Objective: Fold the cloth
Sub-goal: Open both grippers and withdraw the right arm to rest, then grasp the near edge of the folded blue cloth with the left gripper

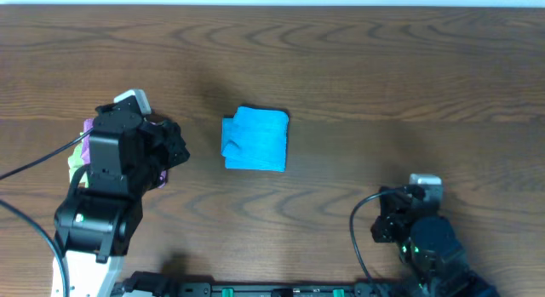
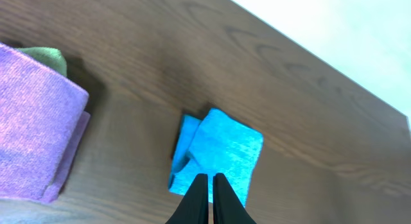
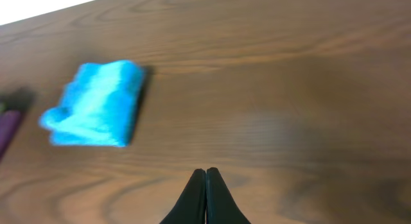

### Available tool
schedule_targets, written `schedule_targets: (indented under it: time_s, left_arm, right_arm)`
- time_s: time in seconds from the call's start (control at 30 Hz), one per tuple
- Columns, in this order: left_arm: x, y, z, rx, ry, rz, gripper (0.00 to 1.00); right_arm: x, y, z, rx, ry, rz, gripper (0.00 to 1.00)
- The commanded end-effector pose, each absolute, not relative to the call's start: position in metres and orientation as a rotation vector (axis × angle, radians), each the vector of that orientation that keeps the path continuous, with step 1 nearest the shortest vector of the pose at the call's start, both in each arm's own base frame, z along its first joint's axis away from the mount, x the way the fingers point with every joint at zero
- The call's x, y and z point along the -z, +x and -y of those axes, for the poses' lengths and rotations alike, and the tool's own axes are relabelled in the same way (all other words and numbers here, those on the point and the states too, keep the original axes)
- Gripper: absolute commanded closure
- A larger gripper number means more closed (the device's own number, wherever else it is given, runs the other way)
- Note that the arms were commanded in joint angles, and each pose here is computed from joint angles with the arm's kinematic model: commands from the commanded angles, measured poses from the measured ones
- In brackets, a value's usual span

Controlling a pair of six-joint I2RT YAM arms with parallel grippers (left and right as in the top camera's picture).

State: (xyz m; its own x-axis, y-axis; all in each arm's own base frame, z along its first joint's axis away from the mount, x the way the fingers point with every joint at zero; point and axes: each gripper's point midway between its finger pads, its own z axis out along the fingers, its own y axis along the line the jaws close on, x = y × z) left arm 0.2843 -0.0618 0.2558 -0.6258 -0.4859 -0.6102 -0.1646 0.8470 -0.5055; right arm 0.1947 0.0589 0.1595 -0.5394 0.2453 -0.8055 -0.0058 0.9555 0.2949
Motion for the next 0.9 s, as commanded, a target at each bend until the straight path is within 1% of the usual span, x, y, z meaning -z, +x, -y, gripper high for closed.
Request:
schedule_targets:
  time_s: [0.0, 0.07, 0.1, 0.13, 0.17, 0.2, 0.23, 0.3, 0.37, 0.4, 0.43, 0.47, 0.5, 0.53, 0.57, 0.6, 0.67, 0.87]
  left_arm:
    - [-0.276, 0.279, 0.064, 0.567, -0.461, -2.173, 0.94]
    - [-0.279, 0.276, 0.063, 0.580, -0.477, -2.160, 0.94]
    - [-0.280, 0.274, 0.063, 0.585, -0.485, -2.156, 0.94]
    - [-0.280, 0.273, 0.063, 0.592, -0.500, -2.156, 0.94]
    - [-0.280, 0.273, 0.063, 0.596, -0.510, -2.157, 0.94]
    - [-0.279, 0.272, 0.063, 0.604, -0.530, -2.160, 0.94]
    - [-0.278, 0.271, 0.063, 0.614, -0.553, -2.162, 0.94]
    - [-0.277, 0.270, 0.065, 0.638, -0.568, -2.168, 0.93]
    - [-0.276, 0.270, 0.065, 0.643, -0.575, -2.171, 0.88]
    - [-0.275, 0.269, 0.065, 0.645, -0.582, -2.174, 0.83]
    - [-0.274, 0.268, 0.065, 0.645, -0.591, -2.179, 0.78]
    - [-0.272, 0.267, 0.065, 0.647, -0.606, -2.187, 0.69]
    - [-0.268, 0.264, 0.064, 0.648, -0.630, -2.204, 0.55]
    - [-0.264, 0.261, 0.064, 0.645, -0.647, -2.220, 0.47]
    - [-0.260, 0.258, 0.064, 0.644, -0.666, -2.235, 0.36]
    - [-0.256, 0.256, 0.063, 0.646, -0.695, -2.248, 0.32]
    - [-0.247, 0.254, 0.063, 0.658, -0.753, -2.260, 0.29]
    - [-0.213, 0.255, 0.078, 0.795, -0.875, -2.295, 0.29]
  right_arm:
    - [-0.155, 0.198, -0.030, -0.205, 0.349, -2.064, 0.93]
    - [-0.155, 0.199, -0.020, -0.144, 0.380, -2.044, 0.88]
    - [-0.156, 0.199, -0.014, -0.114, 0.396, -2.030, 0.84]
    - [-0.158, 0.199, -0.010, -0.087, 0.410, -2.016, 0.73]
    - [-0.159, 0.200, -0.005, -0.062, 0.423, -2.003, 0.55]
    - [-0.161, 0.200, -0.002, -0.041, 0.434, -1.992, 0.24]
    - [-0.161, 0.200, 0.000, -0.031, 0.438, -1.987, 0.01]
    - [-0.162, 0.200, 0.003, -0.011, 0.449, -1.976, 0.01]
    - [-0.163, 0.199, 0.007, 0.009, 0.458, -1.967, 0.01]
    - [-0.163, 0.199, 0.007, 0.013, 0.458, -1.968, 0.01]
    - [-0.163, 0.199, 0.007, 0.011, 0.458, -1.969, 0.01]
    - [-0.163, 0.199, 0.007, 0.012, 0.457, -1.969, 0.01]
    - [-0.163, 0.199, 0.007, 0.012, 0.457, -1.969, 0.01]
    - [-0.163, 0.199, 0.007, 0.012, 0.457, -1.969, 0.01]
    - [-0.163, 0.199, 0.007, 0.012, 0.457, -1.969, 0.01]
    - [-0.163, 0.199, 0.007, 0.012, 0.457, -1.969, 0.01]
    - [-0.163, 0.199, 0.007, 0.012, 0.457, -1.969, 0.01]
    - [-0.163, 0.199, 0.007, 0.012, 0.457, -1.969, 0.01]
